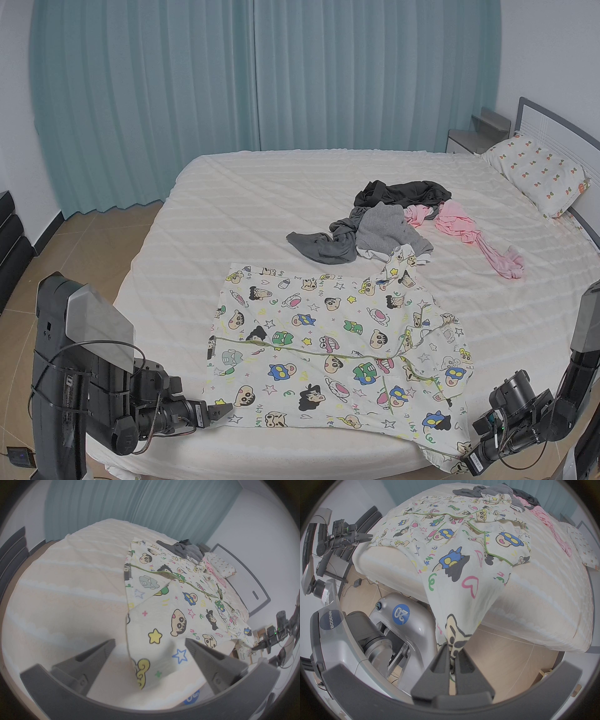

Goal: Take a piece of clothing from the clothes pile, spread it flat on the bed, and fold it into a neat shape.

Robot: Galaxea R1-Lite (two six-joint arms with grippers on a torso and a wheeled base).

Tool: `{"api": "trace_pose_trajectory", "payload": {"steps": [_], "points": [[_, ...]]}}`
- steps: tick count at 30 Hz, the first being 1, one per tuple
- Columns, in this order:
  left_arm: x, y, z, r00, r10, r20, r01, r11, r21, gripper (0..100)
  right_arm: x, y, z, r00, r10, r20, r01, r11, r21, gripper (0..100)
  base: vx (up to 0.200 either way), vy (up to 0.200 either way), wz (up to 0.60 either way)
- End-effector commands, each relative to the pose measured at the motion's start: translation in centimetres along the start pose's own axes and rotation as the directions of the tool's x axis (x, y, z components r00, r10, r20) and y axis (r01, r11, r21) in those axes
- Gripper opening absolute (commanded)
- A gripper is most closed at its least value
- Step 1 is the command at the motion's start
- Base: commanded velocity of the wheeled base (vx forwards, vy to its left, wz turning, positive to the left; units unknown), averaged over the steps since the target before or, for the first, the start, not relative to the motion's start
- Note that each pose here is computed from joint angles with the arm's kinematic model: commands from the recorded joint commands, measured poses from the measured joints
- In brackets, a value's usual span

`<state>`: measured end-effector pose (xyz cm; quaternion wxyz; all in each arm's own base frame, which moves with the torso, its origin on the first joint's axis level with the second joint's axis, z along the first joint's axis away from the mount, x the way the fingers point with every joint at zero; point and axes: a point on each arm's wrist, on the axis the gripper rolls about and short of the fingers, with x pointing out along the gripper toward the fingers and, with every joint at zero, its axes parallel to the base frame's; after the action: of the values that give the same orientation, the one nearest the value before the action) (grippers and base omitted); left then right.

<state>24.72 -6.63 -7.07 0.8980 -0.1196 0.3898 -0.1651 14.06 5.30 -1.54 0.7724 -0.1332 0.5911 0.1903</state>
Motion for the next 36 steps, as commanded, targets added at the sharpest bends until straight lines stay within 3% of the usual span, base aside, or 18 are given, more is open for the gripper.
{"api": "trace_pose_trajectory", "payload": {"steps": [1,8,9,22,29,31,36], "points": [[1.0,0.0,-0.2,1.0,-0.007,-0.001,0.007,1.0,0.019,100,0.0,0.0,-0.1,1.0,0.002,-0.006,-0.002,1.0,-0.002,0,0.0,0.0,0.0],[1.0,-1.0,-0.7,0.999,-0.031,-0.024,0.032,0.999,0.044,100,0.0,0.0,0.0,1.0,0.009,0.003,-0.009,1.0,0.002,0,0.0,0.0,0.0],[1.1,-1.2,-0.8,0.999,-0.036,-0.03,0.037,0.998,0.049,0,0.0,0.0,0.0,1.0,0.012,0.003,-0.012,1.0,0.004,0,0.0,0.0,0.0],[0.6,-1.2,-0.4,0.997,-0.075,-0.022,0.075,0.997,0.011,0,-0.2,-0.1,0.1,1.0,0.013,0.02,-0.013,1.0,0.01,0,0.0,0.0,0.0],[-0.2,-1.9,1.4,0.994,-0.097,0.055,0.101,0.992,-0.079,0,-1.6,0.1,1.1,0.989,0.042,0.142,-0.04,0.999,-0.013,0,0.0,0.0,0.0],[-0.9,-2.1,1.5,0.994,-0.096,0.058,0.101,0.99,-0.094,0,-2.3,0.0,1.4,0.981,0.034,0.189,-0.035,0.999,-0.001,0,0.0,0.0,0.0],[-1.9,-2.2,0.9,0.995,-0.091,0.03,0.094,0.99,-0.101,0,-2.5,-0.1,0.3,0.983,0.065,0.17,-0.082,0.992,0.096,0,0.0,0.0,0.0]]}}
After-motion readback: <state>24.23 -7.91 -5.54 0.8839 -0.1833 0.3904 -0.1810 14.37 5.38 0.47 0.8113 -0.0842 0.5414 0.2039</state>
